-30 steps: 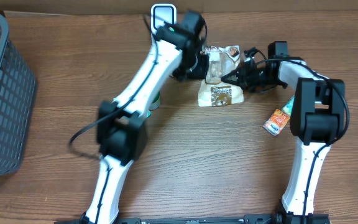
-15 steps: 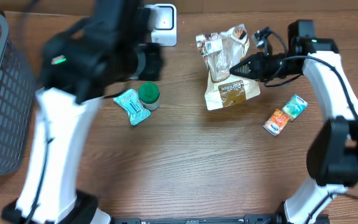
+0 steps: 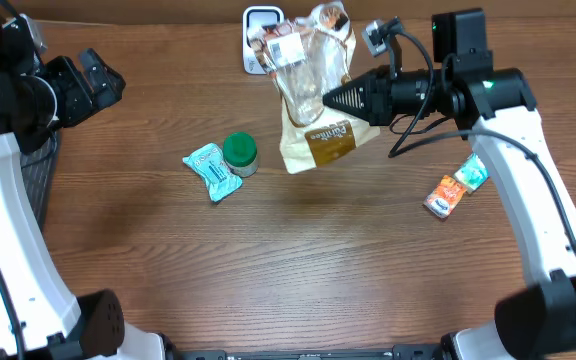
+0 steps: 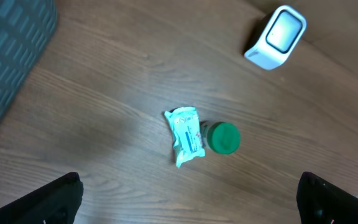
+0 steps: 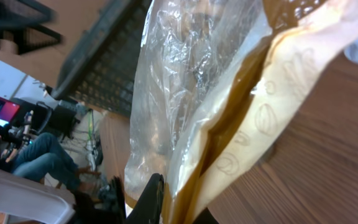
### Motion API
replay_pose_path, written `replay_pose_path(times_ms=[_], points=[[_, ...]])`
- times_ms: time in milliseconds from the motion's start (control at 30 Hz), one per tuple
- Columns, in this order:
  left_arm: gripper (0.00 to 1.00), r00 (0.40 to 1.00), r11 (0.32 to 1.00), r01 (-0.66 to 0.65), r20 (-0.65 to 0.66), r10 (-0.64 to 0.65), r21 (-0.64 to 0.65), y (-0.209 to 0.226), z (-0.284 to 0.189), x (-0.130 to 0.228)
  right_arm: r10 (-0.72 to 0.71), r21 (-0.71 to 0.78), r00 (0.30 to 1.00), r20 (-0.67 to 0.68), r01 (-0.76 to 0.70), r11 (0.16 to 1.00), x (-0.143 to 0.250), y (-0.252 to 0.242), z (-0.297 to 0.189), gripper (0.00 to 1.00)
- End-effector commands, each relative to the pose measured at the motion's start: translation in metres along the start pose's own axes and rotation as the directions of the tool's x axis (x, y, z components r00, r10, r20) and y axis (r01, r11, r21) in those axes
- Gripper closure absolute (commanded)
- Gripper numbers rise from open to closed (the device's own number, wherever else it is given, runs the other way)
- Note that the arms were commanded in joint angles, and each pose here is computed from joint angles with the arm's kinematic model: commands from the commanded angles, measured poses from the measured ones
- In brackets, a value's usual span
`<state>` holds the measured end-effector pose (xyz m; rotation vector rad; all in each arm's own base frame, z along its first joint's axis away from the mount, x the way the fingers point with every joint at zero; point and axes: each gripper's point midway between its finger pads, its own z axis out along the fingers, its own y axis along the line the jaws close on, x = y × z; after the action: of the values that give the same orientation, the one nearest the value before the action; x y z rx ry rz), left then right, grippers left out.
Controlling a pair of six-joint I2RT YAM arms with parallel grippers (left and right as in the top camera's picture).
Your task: Scan the item barcode
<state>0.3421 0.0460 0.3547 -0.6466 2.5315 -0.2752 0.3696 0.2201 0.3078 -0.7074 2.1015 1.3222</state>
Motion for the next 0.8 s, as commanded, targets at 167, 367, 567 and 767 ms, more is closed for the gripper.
replay_pose_path(times_ms=[167, 367, 567, 767], points=[[0.00, 0.998, 1.000, 0.001, -0.067, -0.002, -0.008, 0.003, 0.024, -0.002, 0.024, 0.010, 0.998, 0.063, -0.025, 1.000, -0.014, 0.051, -0.022, 0.96], [0.00, 0.997, 1.000, 0.004, -0.078, -0.004, -0.011, 0.003, 0.028, -0.002, 0.018, 0.310, 0.997, 0.080, -0.042, 0.950, -0.016, 0.023, -0.008, 0.96], [0.01, 0.997, 1.000, 0.003, -0.078, -0.004, -0.011, 0.003, 0.028, -0.002, -0.152, 0.774, 0.981, 0.119, 0.004, 0.633, -0.033, -0.019, -0.021, 0.96], [0.00, 0.997, 1.000, 0.003, -0.078, -0.004, -0.011, 0.003, 0.028, -0.002, -0.446, 0.957, 0.893, 0.058, 0.077, 0.279, -0.085, -0.022, -0.030, 0.96]])
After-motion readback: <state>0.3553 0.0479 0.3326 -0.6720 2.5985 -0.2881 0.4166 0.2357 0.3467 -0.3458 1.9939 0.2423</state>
